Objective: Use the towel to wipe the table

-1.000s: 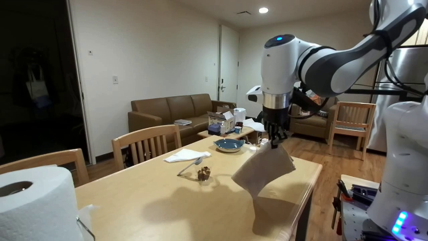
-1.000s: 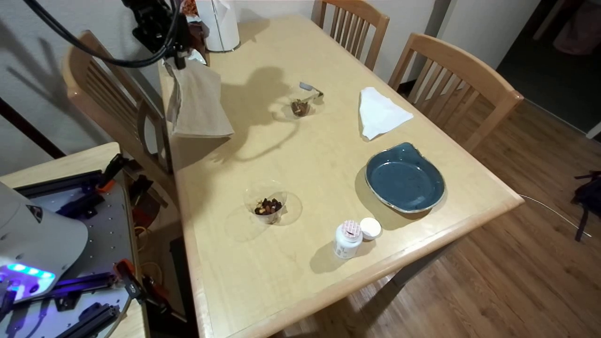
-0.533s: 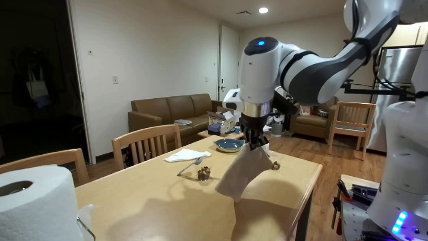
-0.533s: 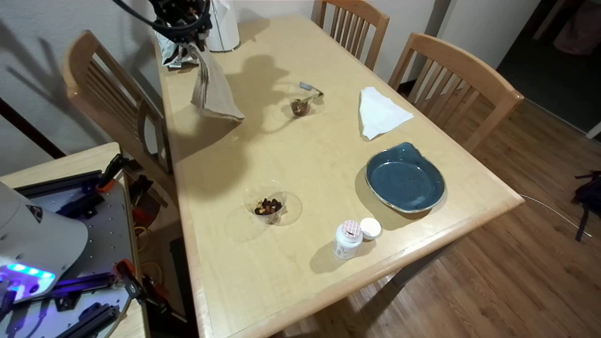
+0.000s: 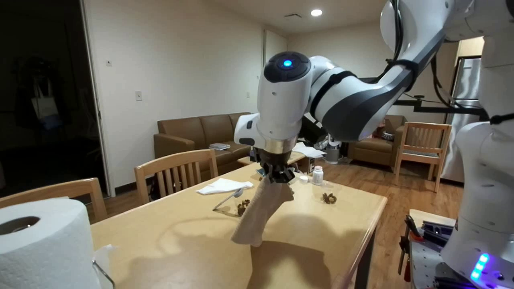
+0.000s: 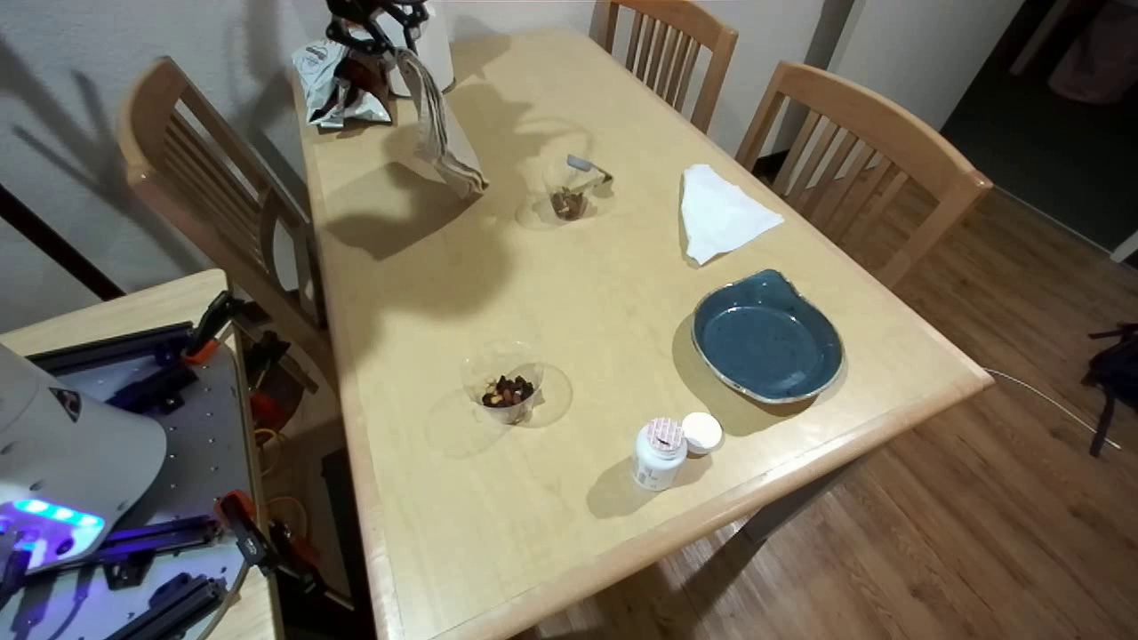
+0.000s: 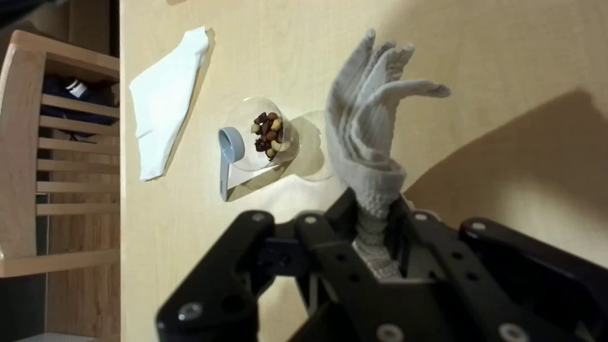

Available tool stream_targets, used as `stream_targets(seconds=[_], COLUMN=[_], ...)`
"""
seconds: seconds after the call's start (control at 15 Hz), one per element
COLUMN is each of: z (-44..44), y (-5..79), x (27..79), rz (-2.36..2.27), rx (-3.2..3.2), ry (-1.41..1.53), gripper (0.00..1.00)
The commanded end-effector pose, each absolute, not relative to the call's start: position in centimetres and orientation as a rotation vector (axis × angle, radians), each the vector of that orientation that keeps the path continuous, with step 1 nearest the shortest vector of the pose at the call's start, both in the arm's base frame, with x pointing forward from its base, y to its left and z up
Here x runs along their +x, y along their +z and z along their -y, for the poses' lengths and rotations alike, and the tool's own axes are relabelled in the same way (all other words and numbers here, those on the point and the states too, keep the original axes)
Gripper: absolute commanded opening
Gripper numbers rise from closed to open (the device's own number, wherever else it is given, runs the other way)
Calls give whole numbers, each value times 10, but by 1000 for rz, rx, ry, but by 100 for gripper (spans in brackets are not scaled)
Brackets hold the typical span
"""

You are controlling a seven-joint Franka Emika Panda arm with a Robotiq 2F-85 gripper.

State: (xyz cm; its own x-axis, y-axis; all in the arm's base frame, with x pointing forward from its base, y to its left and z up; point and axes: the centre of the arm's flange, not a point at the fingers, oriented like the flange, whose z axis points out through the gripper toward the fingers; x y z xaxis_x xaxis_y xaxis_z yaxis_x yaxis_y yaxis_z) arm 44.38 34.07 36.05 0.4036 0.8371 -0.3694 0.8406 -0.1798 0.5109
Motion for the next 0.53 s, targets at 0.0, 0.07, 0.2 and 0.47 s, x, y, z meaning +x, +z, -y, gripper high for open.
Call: stream_targets(seconds=[0.0, 0.07, 0.2, 0.47], z=[-338, -333, -320, -280], y=[365, 367, 362, 334], x=[441, 439, 433, 399], rz=[-1418, -1419, -1402, -1319], rx=[1959, 1965, 2023, 2212], ry=[-12, -13, -47, -201], gripper=[5, 5, 5, 5])
